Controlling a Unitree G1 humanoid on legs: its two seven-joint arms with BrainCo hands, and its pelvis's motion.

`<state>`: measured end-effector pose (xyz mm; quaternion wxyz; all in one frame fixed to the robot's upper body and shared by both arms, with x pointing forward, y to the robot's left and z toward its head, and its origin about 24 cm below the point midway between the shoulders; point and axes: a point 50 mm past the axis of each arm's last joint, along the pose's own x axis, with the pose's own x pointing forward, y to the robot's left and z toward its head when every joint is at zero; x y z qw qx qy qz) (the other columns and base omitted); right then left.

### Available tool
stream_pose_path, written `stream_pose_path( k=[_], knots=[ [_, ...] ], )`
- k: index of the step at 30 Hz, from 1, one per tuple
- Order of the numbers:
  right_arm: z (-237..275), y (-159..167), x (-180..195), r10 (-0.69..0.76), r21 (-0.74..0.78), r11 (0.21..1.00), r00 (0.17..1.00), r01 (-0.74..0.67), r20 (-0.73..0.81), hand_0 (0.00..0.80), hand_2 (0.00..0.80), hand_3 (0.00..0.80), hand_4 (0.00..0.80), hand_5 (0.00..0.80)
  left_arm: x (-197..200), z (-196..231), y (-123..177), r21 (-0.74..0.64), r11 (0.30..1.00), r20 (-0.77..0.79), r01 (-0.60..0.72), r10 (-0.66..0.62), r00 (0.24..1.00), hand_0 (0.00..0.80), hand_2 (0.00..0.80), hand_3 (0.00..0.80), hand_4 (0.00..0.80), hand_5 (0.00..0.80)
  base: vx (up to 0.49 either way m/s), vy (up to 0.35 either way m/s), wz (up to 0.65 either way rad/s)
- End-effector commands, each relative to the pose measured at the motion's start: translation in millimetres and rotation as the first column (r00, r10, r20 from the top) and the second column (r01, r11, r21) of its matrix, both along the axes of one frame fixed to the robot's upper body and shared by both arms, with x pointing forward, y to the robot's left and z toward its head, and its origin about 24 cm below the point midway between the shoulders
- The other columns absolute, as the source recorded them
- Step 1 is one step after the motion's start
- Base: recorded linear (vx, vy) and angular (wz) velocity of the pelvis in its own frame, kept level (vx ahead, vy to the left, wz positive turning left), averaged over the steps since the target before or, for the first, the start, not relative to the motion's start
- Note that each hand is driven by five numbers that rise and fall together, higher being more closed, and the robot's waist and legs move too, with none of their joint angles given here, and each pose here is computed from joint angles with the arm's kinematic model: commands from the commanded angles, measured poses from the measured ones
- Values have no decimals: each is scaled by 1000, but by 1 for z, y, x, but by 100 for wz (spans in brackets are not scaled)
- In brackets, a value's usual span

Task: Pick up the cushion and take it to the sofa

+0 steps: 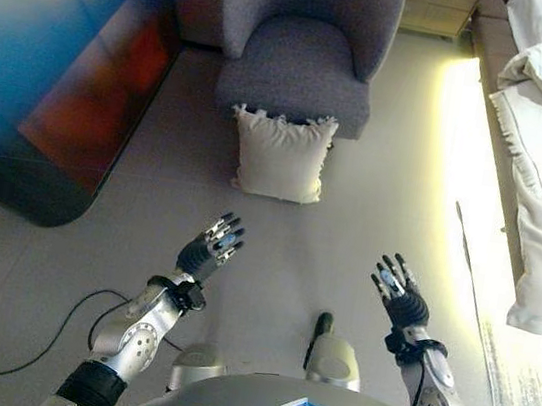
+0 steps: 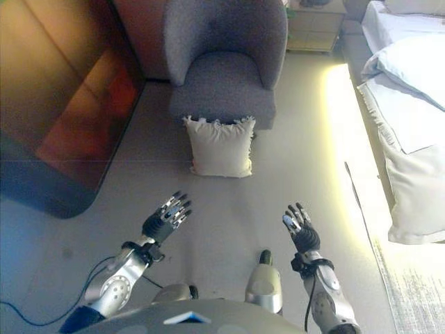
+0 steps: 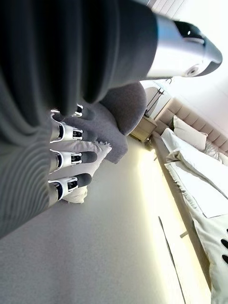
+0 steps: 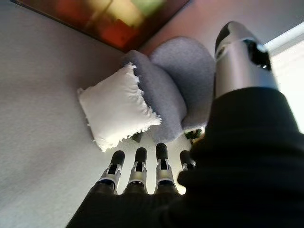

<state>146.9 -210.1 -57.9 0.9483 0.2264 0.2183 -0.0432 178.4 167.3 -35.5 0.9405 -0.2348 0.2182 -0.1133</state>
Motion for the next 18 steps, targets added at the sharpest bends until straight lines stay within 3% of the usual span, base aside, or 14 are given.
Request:
stream_pose_path(
  k=[1,8,12,18],
  knots=[
    [20,8,15,51,29,998,993,-54,106,0,0,0,0,0,9,28,16,63,998,164,-25,14,986,0,0,0,0,0,369,-283,7],
    [28,-9,29,73,-30,997,986,-69,152,0,0,0,0,0,12,37,9,-63,995,186,-71,82,979,0,0,0,0,0,220,-231,-1],
    [30,-12,27,57,-36,998,985,-52,161,0,0,0,0,0,12,39,6,-65,996,199,-59,70,977,0,0,0,0,0,169,-12,-6],
    [25,-3,15,32,-25,999,991,-29,127,0,0,0,0,0,13,35,-3,-65,997,181,-42,53,982,0,0,0,0,0,287,17,31]
  ],
)
